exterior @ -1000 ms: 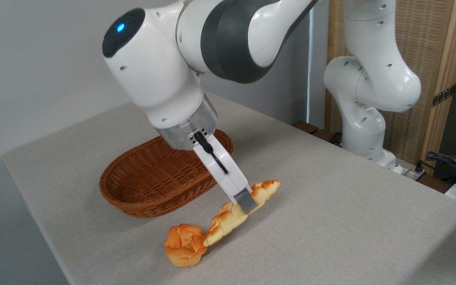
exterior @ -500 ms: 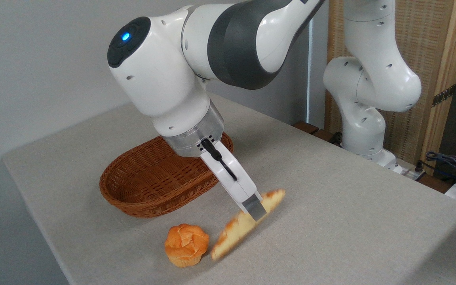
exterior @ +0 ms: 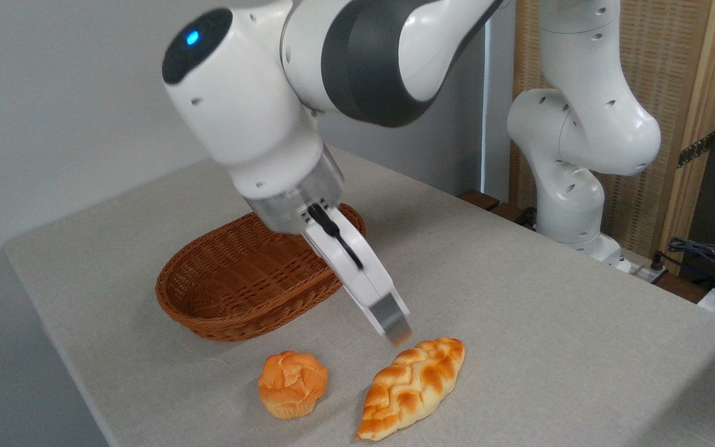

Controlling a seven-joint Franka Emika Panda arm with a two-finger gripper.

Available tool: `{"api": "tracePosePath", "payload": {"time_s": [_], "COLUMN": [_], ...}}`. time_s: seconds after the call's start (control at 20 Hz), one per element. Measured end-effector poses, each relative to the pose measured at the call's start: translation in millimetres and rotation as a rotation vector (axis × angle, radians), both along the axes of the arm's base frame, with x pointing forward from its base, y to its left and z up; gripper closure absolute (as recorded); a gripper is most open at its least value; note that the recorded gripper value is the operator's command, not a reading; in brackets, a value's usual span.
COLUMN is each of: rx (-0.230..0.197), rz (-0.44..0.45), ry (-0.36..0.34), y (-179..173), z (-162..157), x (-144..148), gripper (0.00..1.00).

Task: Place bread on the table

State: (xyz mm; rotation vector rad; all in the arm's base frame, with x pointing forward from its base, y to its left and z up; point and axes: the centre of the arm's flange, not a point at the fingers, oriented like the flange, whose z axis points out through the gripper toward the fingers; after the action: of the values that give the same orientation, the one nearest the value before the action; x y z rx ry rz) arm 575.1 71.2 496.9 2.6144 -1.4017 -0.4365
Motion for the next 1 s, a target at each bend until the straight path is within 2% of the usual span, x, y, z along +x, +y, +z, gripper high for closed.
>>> {"api": "tracePosePath", "payload": {"time_s": [0.1,0.2,0.3,0.45,0.55,0.8,1.0], "rx": [-0.044,-0.063,-0.091,-0.143,-0.149,-0.148,-0.108], "rz": [0.054,0.093,0.138,0.19,0.206,0.205,0.152], "ry": [-0.071,-0.145,-0.206,-0.335,-0.371,-0.369,-0.354], "y": [-20,-49,-80,-110,-118,-123,-133], "z": [30,67,101,141,146,121,113], "x": [7,10,5,-1,-2,2,-13], "gripper": [0.0,0.0,0.0,0.0,0.0,0.0,0.0]}}
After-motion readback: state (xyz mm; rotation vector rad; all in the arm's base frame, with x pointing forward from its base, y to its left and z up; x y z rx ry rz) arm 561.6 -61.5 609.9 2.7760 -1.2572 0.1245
